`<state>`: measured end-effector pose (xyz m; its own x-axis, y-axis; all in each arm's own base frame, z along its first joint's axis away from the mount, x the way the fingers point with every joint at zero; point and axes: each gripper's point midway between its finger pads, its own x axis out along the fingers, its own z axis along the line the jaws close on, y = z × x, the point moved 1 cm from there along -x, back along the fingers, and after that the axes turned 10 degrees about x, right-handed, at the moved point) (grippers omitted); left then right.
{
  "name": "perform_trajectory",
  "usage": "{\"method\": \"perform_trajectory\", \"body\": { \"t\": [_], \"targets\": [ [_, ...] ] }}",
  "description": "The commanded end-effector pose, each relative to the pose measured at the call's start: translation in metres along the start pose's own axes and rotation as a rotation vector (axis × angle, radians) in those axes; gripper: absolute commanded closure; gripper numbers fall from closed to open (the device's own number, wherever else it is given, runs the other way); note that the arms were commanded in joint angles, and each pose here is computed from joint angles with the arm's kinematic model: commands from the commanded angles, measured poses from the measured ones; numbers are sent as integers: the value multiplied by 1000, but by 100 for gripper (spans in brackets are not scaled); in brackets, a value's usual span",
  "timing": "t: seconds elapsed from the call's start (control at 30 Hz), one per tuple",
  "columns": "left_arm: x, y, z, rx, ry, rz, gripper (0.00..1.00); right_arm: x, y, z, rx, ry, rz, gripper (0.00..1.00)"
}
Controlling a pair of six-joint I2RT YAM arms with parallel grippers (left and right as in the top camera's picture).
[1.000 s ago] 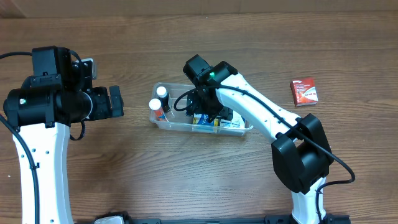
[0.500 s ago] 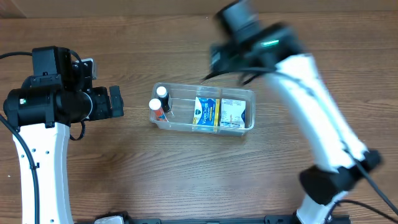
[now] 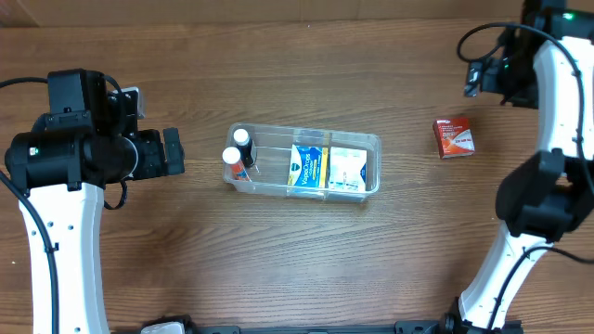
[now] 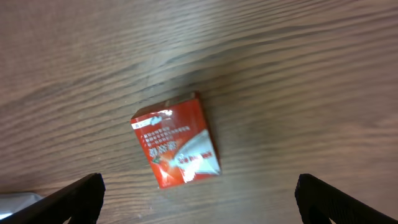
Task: Pack container
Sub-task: 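Move right gripper to the red box and grasp it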
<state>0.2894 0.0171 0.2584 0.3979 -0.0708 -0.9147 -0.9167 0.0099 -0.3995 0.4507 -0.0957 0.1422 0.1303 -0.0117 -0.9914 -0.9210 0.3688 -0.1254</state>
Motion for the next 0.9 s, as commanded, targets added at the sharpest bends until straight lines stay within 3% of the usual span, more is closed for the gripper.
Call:
{"method": "perform_trajectory", "body": {
  "t": [0.0, 0.43, 0.87],
  "targets": [
    [-3, 1, -1, 15, 7, -9, 0, 21, 3, 10, -52, -26, 53, 0],
    [-3, 1, 0, 16, 4, -10, 0, 110, 57, 4, -68, 6, 270, 0],
    [-3, 1, 0, 15, 4, -9, 0, 127, 60, 13, -89, 3, 252, 0]
  ]
}}
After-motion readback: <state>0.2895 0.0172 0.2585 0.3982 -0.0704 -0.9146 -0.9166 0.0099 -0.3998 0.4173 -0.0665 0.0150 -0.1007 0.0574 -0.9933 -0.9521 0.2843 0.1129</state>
